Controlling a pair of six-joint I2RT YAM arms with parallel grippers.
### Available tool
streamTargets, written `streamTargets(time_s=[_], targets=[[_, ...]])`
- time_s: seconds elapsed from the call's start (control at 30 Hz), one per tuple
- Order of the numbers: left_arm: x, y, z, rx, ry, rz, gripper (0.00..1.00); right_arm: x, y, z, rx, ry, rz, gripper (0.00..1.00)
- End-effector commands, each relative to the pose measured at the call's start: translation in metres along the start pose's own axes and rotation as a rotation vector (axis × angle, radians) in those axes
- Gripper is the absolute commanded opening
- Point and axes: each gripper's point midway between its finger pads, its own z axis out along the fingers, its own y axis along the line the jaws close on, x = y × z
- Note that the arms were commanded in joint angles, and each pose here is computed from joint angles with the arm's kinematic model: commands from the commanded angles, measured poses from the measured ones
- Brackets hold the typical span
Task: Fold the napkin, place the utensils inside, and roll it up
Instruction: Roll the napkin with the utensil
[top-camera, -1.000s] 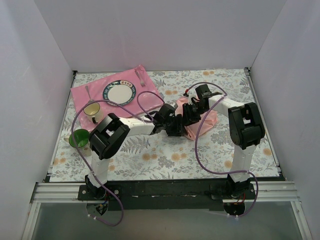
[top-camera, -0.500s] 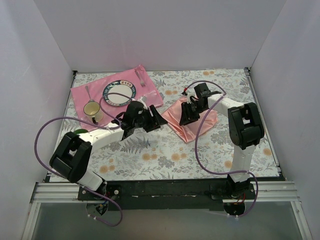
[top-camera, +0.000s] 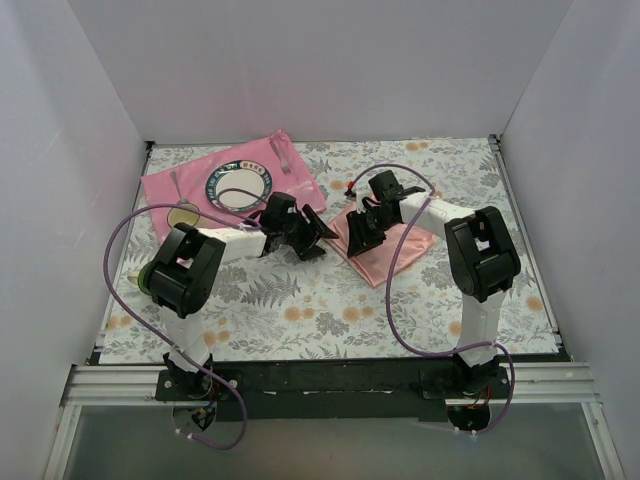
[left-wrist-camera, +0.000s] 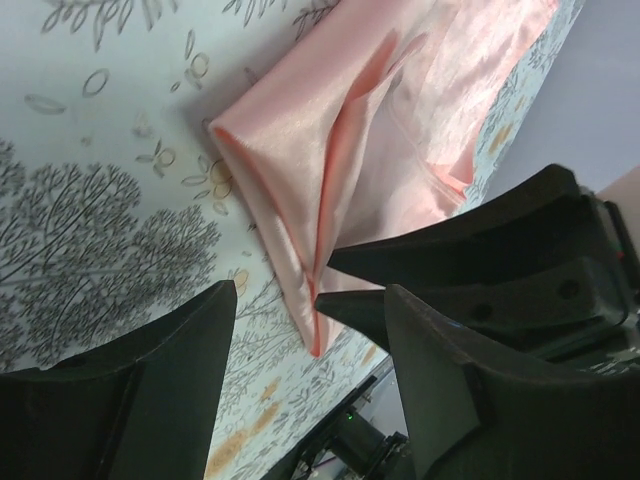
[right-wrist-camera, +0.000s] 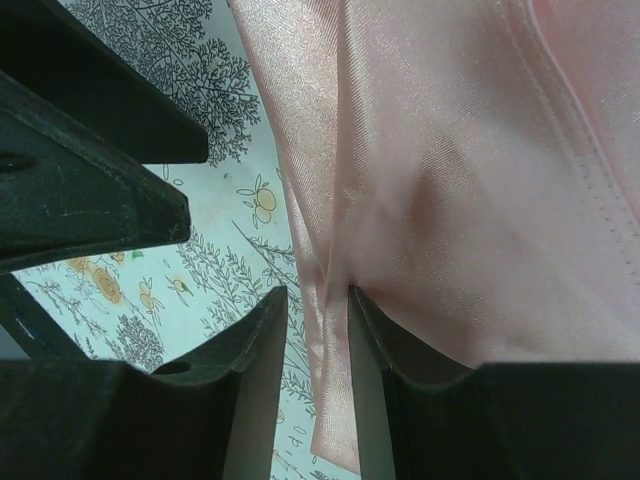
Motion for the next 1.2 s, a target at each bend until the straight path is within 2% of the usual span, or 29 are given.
streamTargets(time_s=[0.0, 0.17, 0.27, 0.4, 0.57, 0.67, 0.7, 0.8, 0.9, 1.17], targets=[[-0.01, -0.022, 0.007, 0.019, -0.015, 0.014, 0.61, -0.005, -0.003, 0.001, 0.016, -0.031, -0.056, 0.37], [-0.01, -0.02, 0.021, -0.035, -0.03, 0.052, 0.61, -0.003, 0.003, -0.003, -0.003, -0.035, -0.061, 0.35], [-0.01, -0.012, 0.024, -0.104, -0.048, 0.078, 0.61, -0.015, 0.007, -0.02, 0.041, -0.09, -0.094, 0.36], [-0.012, -0.007, 0.018, -0.138, -0.081, 0.107, 0.61, -0.036, -0.011, -0.054, 0.256, -0.22, -0.111, 0.47], [-0.013, -0.003, 0.003, -0.146, -0.119, 0.119, 0.59, -0.05, -0.031, -0.066, 0.322, -0.32, -0.015, 0.5], [-0.015, -0.007, 0.0, -0.138, -0.134, 0.125, 0.59, -0.062, -0.041, -0.058, 0.289, -0.345, 0.049, 0.42], [-0.014, -0.007, 0.0, -0.137, -0.13, 0.13, 0.59, -0.059, -0.044, -0.048, 0.274, -0.317, 0.06, 0.32], [-0.012, -0.006, 0.0, -0.133, -0.121, 0.128, 0.59, -0.066, -0.045, -0.035, 0.237, -0.309, 0.064, 0.18], [-0.011, -0.004, 0.001, -0.13, -0.117, 0.132, 0.59, -0.061, -0.049, -0.024, 0.227, -0.284, 0.073, 0.1], [-0.01, 0.0, 0.006, -0.139, -0.102, 0.144, 0.6, -0.027, -0.06, 0.0, 0.215, -0.214, 0.094, 0.07]])
